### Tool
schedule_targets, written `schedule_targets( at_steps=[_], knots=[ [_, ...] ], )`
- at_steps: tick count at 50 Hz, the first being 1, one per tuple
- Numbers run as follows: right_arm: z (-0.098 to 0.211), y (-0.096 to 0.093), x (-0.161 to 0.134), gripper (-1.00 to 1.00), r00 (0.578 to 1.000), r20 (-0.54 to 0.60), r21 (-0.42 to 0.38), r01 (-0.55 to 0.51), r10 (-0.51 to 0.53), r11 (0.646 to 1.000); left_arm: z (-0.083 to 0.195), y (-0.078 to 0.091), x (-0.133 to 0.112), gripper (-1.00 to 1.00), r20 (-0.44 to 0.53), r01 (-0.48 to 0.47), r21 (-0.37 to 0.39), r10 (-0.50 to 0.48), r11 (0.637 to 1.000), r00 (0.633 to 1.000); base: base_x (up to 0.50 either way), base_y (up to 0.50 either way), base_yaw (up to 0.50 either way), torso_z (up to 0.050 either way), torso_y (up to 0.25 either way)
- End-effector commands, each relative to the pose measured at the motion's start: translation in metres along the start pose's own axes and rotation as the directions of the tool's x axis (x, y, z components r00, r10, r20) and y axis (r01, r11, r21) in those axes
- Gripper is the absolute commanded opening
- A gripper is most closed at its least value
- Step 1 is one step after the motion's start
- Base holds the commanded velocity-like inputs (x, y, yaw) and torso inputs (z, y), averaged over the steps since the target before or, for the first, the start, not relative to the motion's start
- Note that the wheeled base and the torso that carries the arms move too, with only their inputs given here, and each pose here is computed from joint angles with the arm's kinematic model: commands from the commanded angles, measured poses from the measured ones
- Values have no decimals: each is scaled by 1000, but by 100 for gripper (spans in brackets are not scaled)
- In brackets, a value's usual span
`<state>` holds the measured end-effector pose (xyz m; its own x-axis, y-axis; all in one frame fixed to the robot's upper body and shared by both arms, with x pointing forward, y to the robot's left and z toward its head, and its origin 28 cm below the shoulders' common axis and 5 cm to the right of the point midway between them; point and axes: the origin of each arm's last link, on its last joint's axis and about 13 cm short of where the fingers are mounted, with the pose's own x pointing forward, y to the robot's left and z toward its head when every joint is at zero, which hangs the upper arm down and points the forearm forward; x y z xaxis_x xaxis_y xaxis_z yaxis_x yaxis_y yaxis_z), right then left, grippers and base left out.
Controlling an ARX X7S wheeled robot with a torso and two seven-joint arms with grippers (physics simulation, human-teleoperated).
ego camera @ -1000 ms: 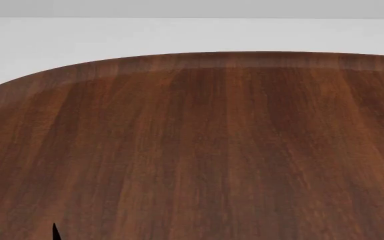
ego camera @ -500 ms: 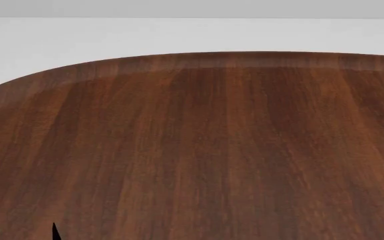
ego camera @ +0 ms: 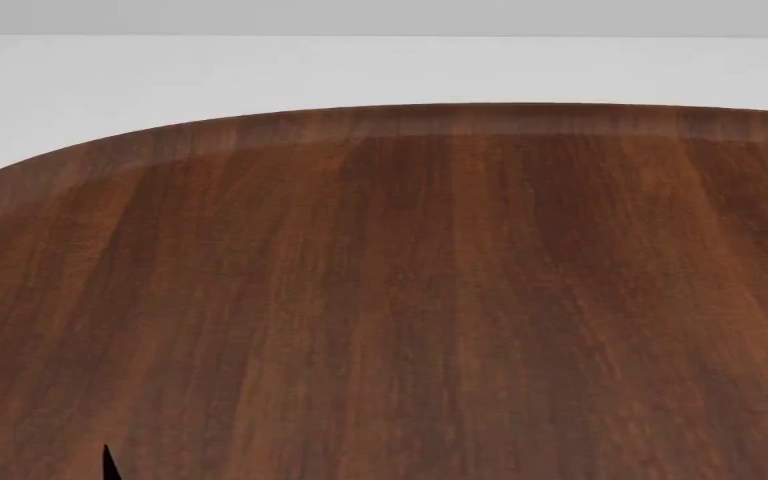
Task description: Put the white mug on the plate.
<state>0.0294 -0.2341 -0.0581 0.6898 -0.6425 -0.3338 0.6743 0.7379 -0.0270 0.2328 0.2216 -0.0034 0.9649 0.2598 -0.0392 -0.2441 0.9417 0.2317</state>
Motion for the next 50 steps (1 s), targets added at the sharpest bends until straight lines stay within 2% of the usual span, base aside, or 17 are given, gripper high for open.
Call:
schedule_targets(
  at_steps=[1, 2, 23, 50],
  knots=[
    [2, 0, 1, -100, 1000, 9, -11, 2, -2, 1000, 1, 1, -1, 100, 4, -2, -2, 2, 1000, 1000, 0, 0, 0, 0, 0],
    [3, 0, 1, 100, 1000, 6, -10, 5, -5, 1000, 1, 1, -1, 100, 4, -2, -4, 2, 1000, 1000, 0, 0, 0, 0, 0],
    [15, 4, -3, 100, 999, 41, -22, 3, -2, 1000, 3, 2, -1, 100, 8, 0, -14, 1, 1000, 1000, 0, 0, 0, 0, 0],
    [46, 7, -14, 100, 989, 146, -24, -10, 14, 1000, 5, 3, -2, 100, 13, -8, -13, 8, 1000, 1000, 0, 0, 0, 0, 0]
  ],
)
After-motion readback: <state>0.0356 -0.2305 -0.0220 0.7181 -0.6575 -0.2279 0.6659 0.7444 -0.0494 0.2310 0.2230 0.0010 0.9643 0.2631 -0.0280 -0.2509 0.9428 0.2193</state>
